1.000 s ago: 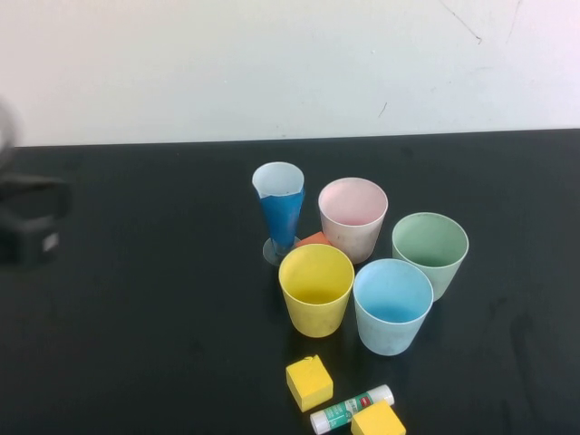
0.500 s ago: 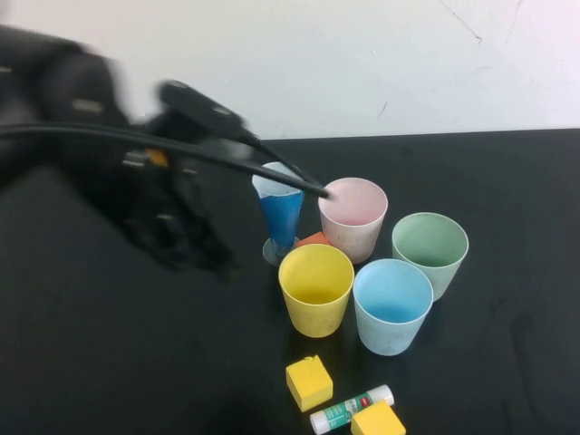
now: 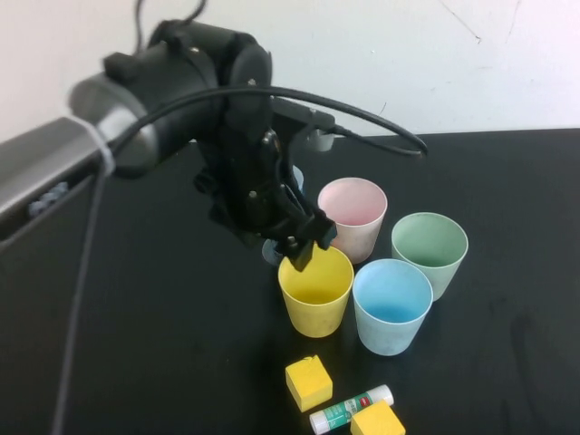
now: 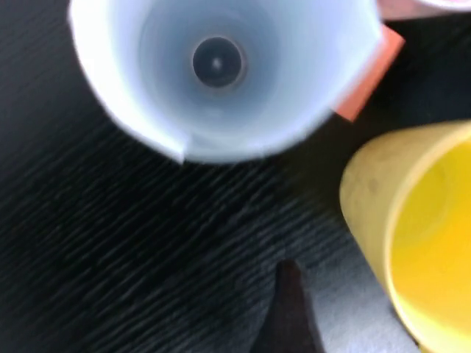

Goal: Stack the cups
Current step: Pick up the yellow cup, then place the yellow cup on the blue cup, then pick up the green cup, then place the green cup on the pink cup, then pick up the pink cup

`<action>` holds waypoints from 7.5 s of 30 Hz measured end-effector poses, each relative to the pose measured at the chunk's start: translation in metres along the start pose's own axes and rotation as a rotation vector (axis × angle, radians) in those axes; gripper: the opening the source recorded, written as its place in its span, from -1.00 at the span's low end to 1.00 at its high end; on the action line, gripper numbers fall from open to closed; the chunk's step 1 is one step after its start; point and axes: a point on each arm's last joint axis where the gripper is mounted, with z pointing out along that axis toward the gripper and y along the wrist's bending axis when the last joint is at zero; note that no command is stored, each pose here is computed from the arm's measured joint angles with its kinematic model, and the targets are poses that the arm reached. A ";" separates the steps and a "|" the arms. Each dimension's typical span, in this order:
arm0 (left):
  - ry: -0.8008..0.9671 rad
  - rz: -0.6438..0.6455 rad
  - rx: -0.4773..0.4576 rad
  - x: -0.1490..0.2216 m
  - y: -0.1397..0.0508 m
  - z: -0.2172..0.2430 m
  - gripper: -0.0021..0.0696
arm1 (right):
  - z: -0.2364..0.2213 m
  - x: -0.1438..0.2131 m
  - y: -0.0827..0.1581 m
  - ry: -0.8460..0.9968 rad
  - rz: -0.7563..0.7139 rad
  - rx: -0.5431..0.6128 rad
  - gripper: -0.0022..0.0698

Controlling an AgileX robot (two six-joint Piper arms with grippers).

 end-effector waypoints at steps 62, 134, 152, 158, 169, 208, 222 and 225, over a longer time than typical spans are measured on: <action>-0.189 0.219 0.172 -0.014 -0.055 -0.005 -0.39 | 0.000 0.000 0.001 -0.002 -0.046 -0.010 -0.95; -0.724 -0.058 0.038 0.298 0.002 -0.080 -0.94 | 0.266 -0.201 0.146 1.015 -1.095 -0.175 -0.93; -0.694 -0.060 0.033 0.300 0.003 -0.078 -0.94 | 0.354 -0.123 0.101 1.249 -0.907 -0.147 0.35; -0.691 -0.062 0.032 0.300 0.003 -0.078 -0.94 | 0.362 -0.120 0.100 1.247 -0.908 -0.151 -0.76; -0.691 -0.060 0.029 0.300 0.003 -0.078 -0.94 | 0.328 -0.223 0.159 0.857 -0.939 -0.120 -0.89; -0.648 -0.010 -0.039 0.303 0.007 -0.076 -0.94 | 0.394 -0.138 0.148 1.048 -0.786 -0.290 0.28; -0.648 -0.010 -0.040 0.303 0.007 -0.076 -0.94 | 0.399 -0.143 0.130 1.050 -0.820 -0.185 -0.73; -0.650 -0.006 -0.047 0.303 0.008 -0.076 -0.94 | 0.372 -0.188 0.143 0.941 -0.860 -0.131 -0.73</action>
